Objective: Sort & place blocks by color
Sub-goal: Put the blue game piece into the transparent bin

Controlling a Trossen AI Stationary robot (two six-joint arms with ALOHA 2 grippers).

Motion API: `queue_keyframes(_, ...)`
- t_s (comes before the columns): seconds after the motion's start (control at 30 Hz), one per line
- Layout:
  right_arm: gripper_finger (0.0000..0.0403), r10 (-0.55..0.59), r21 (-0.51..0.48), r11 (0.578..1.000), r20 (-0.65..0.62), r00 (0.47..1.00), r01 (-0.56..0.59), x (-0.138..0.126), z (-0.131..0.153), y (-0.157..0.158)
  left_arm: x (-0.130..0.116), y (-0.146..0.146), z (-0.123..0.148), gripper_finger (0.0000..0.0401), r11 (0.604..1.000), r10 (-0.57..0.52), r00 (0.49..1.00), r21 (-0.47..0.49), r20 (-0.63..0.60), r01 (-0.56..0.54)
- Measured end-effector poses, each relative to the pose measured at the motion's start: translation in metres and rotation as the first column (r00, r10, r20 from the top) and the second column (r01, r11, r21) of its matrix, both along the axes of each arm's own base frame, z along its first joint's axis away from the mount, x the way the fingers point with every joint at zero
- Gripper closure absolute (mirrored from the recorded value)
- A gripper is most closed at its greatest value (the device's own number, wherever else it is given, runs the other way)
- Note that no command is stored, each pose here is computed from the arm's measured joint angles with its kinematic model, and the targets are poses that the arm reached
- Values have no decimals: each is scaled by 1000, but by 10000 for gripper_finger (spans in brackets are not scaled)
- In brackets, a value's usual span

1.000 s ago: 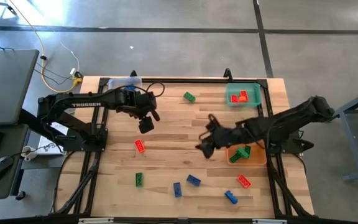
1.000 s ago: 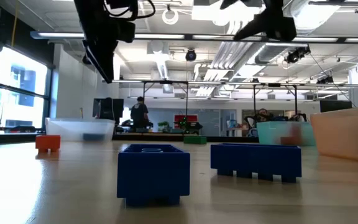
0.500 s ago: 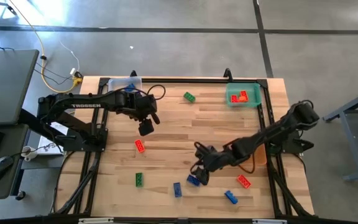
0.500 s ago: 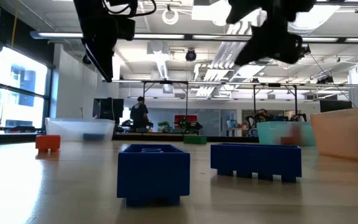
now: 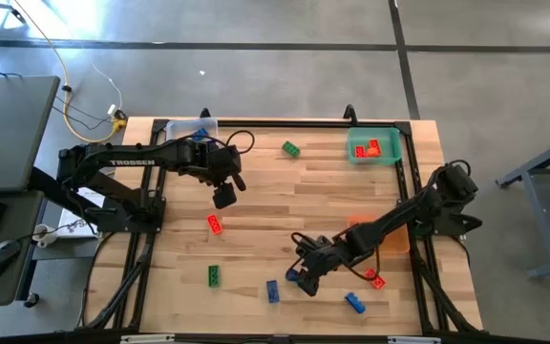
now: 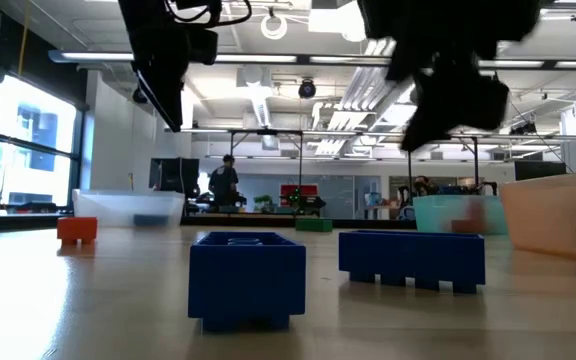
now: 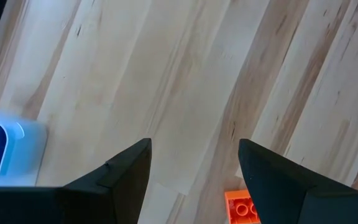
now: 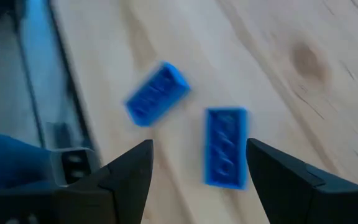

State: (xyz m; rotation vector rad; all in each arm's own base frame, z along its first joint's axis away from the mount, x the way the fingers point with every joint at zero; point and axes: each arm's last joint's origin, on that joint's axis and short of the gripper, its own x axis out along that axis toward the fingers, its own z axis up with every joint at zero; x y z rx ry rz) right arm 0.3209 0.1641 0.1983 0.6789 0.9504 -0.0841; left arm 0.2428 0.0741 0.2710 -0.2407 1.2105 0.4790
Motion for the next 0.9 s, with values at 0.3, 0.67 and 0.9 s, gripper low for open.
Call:
queue_keyframes(0.3,160,-9,-163,986,-124,992,-12,10,43,3,0,0,0,172,1000,1,1000,3,0,-1)
queue_keyframes(0.67,160,-6,-261,962,-306,952,-78,31,4,14,0,1,0,172,1000,8,1000,24,-5,-8)
queue_keyframes(0.9,160,6,-247,965,-299,954,-84,38,-11,20,0,1,0,172,1000,8,1000,24,-4,-8)
